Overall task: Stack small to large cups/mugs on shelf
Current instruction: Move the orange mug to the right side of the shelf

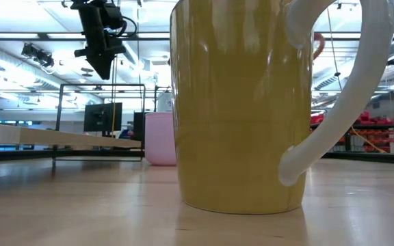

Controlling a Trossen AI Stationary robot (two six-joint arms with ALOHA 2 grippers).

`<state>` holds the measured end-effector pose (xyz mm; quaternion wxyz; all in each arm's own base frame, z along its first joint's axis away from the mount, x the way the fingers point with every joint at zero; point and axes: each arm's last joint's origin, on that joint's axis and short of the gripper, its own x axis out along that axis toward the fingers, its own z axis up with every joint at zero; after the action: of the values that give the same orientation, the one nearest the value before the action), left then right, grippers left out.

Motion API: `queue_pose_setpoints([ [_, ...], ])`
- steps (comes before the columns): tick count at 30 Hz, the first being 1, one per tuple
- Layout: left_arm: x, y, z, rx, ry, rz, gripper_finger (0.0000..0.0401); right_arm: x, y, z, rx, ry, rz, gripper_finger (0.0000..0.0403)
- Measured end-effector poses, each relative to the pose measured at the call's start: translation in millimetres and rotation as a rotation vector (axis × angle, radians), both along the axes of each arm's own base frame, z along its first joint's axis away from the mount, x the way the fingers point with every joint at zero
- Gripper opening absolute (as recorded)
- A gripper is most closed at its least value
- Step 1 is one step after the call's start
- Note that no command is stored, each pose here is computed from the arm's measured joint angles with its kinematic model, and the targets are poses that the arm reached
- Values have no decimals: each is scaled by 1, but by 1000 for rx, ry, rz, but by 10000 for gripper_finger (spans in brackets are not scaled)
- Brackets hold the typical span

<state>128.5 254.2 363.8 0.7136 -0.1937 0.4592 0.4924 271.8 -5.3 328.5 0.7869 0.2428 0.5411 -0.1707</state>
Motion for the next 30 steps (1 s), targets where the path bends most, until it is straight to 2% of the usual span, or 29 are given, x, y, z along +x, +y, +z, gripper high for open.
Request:
queue_pose_setpoints([
  [4, 0, 0, 0, -1, -3, 4, 87, 24, 21, -22, -11, 38, 58, 13],
  [10, 0, 0, 0, -3, -6, 10, 87, 63, 25, -54, -48, 116, 165, 13],
  [20, 0, -2, -1, -22, -1, 10, 84, 122, 35, -38, -95, 13, 360, 13],
  [30, 0, -2, -1, -22, -1, 11, 91, 159, 51, -53, -84, 13, 523, 13],
])
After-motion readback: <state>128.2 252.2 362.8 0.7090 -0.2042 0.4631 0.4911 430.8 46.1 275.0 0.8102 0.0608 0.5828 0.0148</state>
